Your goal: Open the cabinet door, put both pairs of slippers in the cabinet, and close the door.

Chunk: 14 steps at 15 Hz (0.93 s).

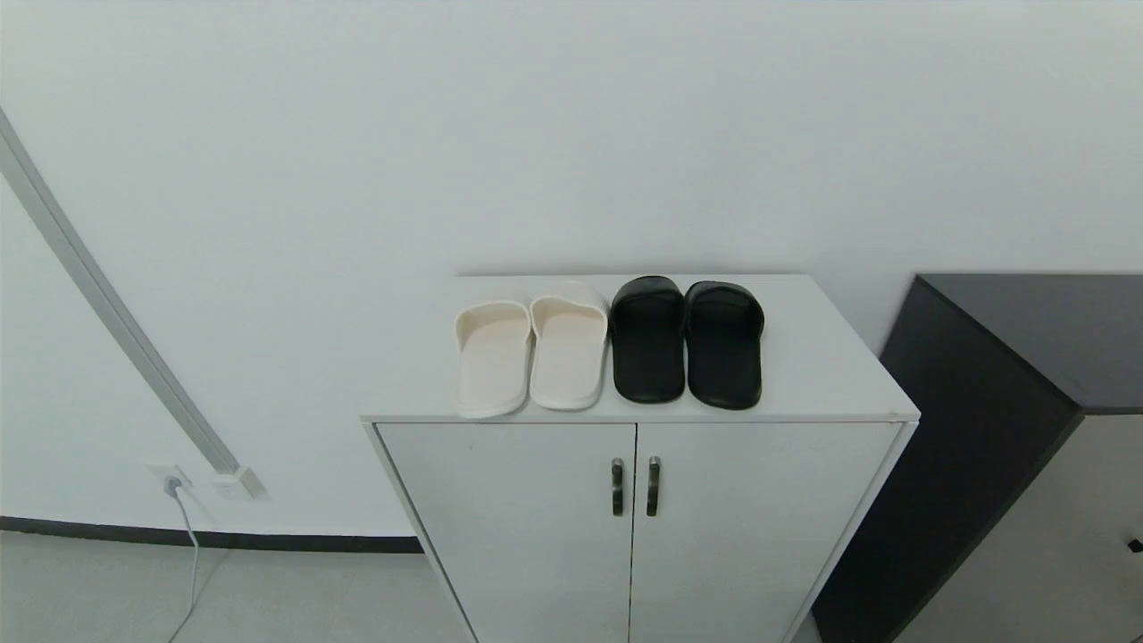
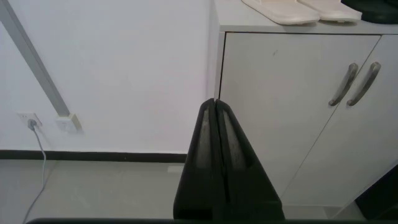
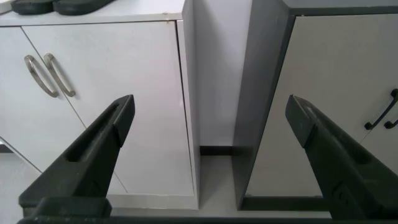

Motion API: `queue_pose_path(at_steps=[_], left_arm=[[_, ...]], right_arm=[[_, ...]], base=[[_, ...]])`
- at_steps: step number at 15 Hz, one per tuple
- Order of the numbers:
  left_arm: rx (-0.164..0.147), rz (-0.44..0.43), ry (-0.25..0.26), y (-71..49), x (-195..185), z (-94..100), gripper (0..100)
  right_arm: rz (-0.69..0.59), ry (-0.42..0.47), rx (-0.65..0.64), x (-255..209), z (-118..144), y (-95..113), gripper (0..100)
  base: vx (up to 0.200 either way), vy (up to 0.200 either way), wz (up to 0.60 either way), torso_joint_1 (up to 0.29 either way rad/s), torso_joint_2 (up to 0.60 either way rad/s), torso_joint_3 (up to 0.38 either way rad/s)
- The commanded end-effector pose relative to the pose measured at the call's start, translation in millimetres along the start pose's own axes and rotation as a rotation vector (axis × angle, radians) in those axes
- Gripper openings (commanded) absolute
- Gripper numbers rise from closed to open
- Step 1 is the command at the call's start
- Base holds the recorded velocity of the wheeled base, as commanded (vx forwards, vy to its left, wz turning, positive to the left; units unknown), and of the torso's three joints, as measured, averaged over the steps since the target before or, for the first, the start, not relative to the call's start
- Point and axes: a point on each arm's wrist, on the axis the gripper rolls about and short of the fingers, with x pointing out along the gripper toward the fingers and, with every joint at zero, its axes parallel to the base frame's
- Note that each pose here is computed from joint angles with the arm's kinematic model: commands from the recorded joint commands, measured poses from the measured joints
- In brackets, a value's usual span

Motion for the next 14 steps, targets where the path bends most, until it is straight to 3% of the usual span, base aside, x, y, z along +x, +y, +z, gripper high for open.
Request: queue_pose_path(at_steps=[1, 14], left_arm=[[0.0, -0.001, 0.0, 0.0, 0.0, 0.0, 0], [0.0, 0.002, 0.0, 0.0, 0.0, 0.0, 0]], right_arm=[[0.002, 0.0, 0.0, 0.0, 0.0, 0.1, 100], [-0.006, -0.002, -0.005, 0.0, 0.2, -0.1, 100]], base=[[0.0, 0.0, 0.0, 0.0, 0.0, 0.0], [0.0, 0.0, 0.0, 0.0, 0.0, 0.0]])
